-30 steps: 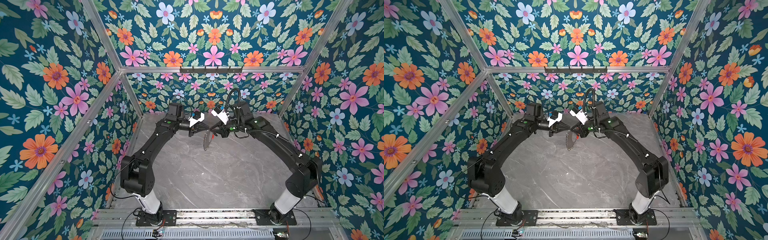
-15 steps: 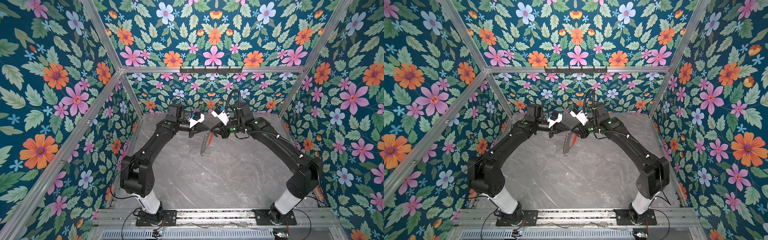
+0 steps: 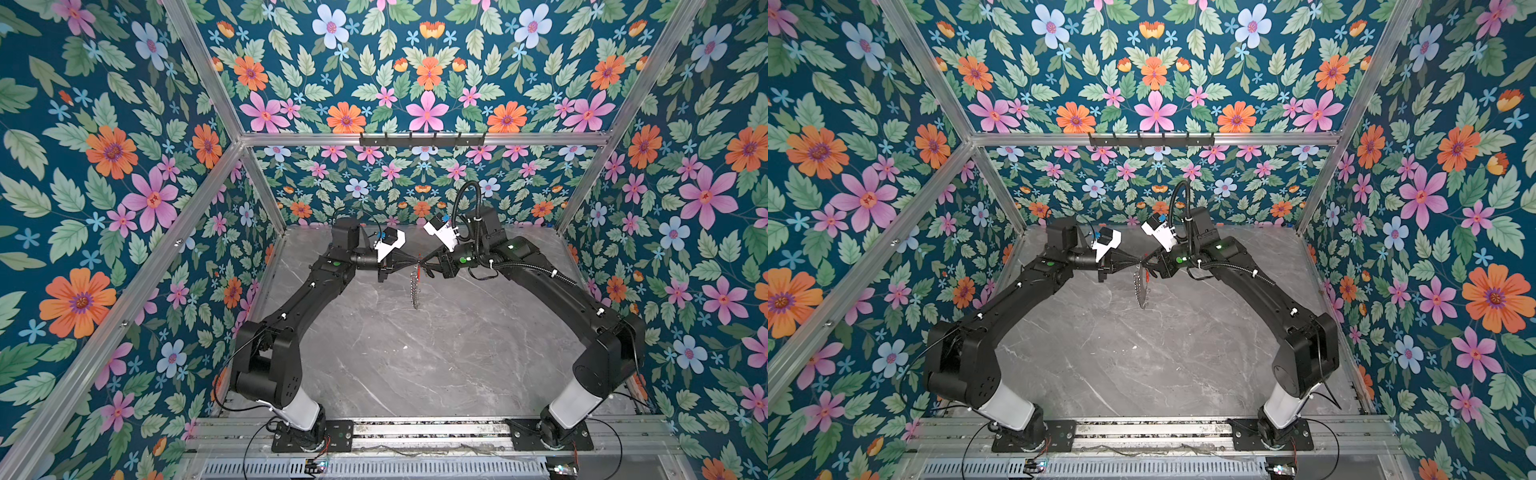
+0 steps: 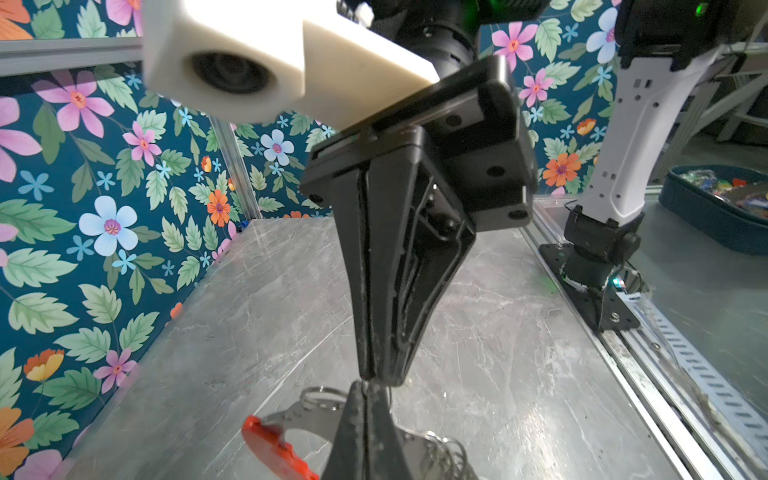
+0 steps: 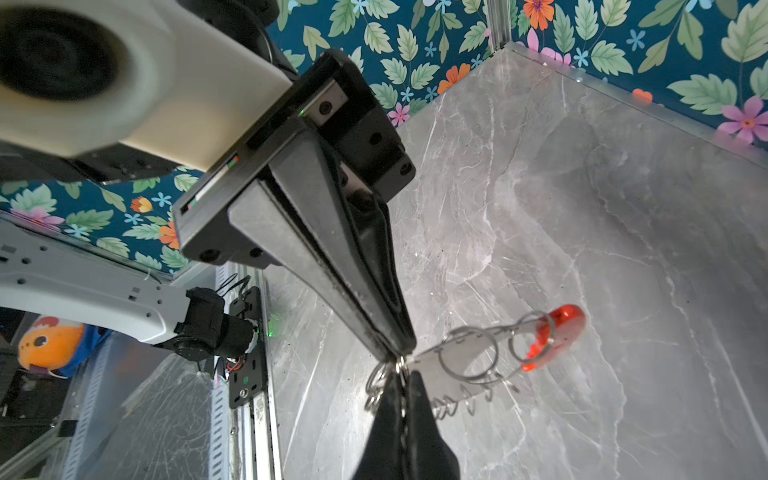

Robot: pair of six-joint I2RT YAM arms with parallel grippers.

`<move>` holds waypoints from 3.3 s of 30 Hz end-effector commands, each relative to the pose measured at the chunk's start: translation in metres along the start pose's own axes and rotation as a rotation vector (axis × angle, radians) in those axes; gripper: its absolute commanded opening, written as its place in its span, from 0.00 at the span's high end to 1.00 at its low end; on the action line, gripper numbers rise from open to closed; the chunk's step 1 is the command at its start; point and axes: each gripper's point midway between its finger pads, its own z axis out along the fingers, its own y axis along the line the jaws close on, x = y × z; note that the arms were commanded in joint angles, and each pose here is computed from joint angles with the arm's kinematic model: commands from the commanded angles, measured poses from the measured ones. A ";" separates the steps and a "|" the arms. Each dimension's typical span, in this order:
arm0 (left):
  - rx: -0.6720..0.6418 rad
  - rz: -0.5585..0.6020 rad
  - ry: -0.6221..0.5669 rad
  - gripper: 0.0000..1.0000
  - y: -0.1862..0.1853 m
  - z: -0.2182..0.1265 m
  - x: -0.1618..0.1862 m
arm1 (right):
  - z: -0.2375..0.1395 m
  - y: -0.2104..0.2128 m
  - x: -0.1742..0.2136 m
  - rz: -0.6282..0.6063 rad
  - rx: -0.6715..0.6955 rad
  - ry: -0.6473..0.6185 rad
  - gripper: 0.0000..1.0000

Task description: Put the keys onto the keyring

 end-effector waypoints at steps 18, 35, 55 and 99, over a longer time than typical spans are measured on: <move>-0.072 -0.051 -0.100 1.00 0.015 -0.002 -0.032 | -0.029 0.012 -0.034 0.060 -0.160 -0.182 0.66; -0.067 -0.068 -0.109 1.00 0.017 -0.002 -0.036 | -0.026 0.003 -0.037 0.054 -0.096 -0.154 0.66; -0.067 -0.067 -0.123 1.00 0.020 -0.001 -0.042 | -0.027 -0.005 -0.037 0.065 -0.036 -0.146 0.95; -0.167 -0.054 -0.570 1.00 0.006 -0.024 -0.086 | -0.031 -0.031 -0.042 0.231 -0.038 -0.206 0.75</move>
